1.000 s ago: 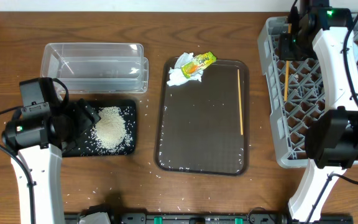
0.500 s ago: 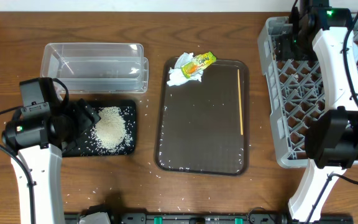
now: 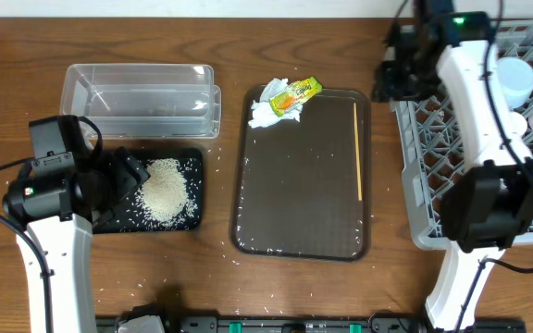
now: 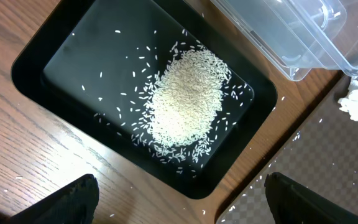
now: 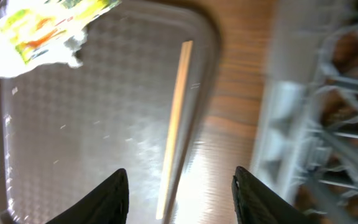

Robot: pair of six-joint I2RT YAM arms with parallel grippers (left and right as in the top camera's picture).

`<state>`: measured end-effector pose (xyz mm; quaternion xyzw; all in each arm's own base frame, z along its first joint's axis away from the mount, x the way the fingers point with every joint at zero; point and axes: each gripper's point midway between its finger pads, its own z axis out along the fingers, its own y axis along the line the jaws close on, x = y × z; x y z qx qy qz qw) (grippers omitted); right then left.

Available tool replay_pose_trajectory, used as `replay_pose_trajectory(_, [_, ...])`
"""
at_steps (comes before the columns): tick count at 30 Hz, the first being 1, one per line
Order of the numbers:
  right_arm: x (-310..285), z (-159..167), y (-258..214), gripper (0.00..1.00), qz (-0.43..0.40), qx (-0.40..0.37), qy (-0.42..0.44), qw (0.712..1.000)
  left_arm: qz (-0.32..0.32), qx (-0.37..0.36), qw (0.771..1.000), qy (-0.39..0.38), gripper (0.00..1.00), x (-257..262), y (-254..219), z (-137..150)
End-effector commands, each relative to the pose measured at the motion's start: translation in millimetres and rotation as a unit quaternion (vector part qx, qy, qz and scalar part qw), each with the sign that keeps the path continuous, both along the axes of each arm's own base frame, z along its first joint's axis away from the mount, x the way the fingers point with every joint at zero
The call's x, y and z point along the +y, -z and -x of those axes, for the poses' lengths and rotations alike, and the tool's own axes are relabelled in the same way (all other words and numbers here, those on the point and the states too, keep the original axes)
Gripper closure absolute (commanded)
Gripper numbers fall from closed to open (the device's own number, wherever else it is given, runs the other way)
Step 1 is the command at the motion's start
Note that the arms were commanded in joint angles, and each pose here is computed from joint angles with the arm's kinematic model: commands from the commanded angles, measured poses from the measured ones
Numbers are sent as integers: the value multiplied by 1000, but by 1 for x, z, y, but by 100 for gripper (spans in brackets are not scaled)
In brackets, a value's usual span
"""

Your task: Sort waste into correct bins and load items into the dishwasher rack

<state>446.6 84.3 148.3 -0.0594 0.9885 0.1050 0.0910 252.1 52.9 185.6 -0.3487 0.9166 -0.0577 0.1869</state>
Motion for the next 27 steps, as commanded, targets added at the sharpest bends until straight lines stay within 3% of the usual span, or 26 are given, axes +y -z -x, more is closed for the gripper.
replay_pose_trajectory(1, [16, 11, 17, 54, 24, 26, 20, 999, -2, -4, 1000, -2, 12, 2, -4, -1])
replay_pose_trajectory(9, [58, 24, 79, 60, 39, 33, 13, 999, -2, -4, 1000, -2, 12, 2, -4, -1])
replay_pose_trajectory(15, [45, 31, 117, 60, 114, 18, 66, 991, -2, -4, 1000, -2, 12, 2, -4, -1])
replay_pose_trajectory(27, [45, 24, 122, 58, 116, 0, 71, 991, -2, -4, 1000, -2, 12, 2, -4, -1])
